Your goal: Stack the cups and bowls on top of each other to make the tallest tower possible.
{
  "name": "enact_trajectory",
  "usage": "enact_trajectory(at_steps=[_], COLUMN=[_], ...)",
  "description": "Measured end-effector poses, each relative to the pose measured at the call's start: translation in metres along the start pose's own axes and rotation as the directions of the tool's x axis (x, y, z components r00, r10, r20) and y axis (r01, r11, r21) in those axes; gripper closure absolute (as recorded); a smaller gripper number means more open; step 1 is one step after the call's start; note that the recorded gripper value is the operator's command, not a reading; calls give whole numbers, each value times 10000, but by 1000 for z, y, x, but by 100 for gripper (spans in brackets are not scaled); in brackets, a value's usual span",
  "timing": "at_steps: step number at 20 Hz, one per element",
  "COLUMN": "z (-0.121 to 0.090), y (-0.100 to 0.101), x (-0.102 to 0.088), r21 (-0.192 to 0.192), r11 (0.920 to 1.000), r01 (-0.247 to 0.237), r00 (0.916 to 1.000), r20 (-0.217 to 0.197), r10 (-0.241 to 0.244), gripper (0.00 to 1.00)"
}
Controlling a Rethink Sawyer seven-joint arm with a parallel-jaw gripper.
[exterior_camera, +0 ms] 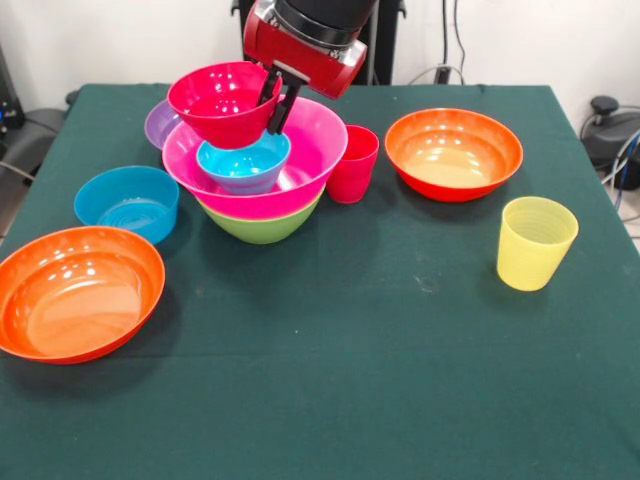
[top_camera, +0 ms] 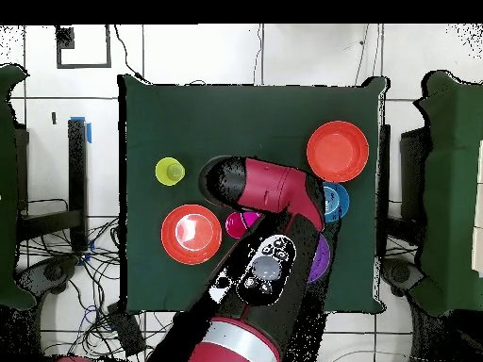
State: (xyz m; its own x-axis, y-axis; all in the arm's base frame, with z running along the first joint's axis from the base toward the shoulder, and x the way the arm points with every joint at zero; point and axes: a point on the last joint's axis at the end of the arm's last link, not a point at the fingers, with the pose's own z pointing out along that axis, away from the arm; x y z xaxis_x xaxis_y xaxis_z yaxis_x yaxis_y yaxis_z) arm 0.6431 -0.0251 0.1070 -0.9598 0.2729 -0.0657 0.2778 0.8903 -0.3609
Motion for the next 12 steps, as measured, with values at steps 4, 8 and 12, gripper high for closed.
enact_trajectory(at_steps=[4,8,12], z=[1,2,5], y=[0,0,1], x=[2,3,5], r21=[5,11,22], r11=[10000,10000,10000], r01=[9,11,29], r00=[10000,10000,9999], r20=[-39,-68,-104], r10=[-9,-11,-28], gripper=[100,100,100])
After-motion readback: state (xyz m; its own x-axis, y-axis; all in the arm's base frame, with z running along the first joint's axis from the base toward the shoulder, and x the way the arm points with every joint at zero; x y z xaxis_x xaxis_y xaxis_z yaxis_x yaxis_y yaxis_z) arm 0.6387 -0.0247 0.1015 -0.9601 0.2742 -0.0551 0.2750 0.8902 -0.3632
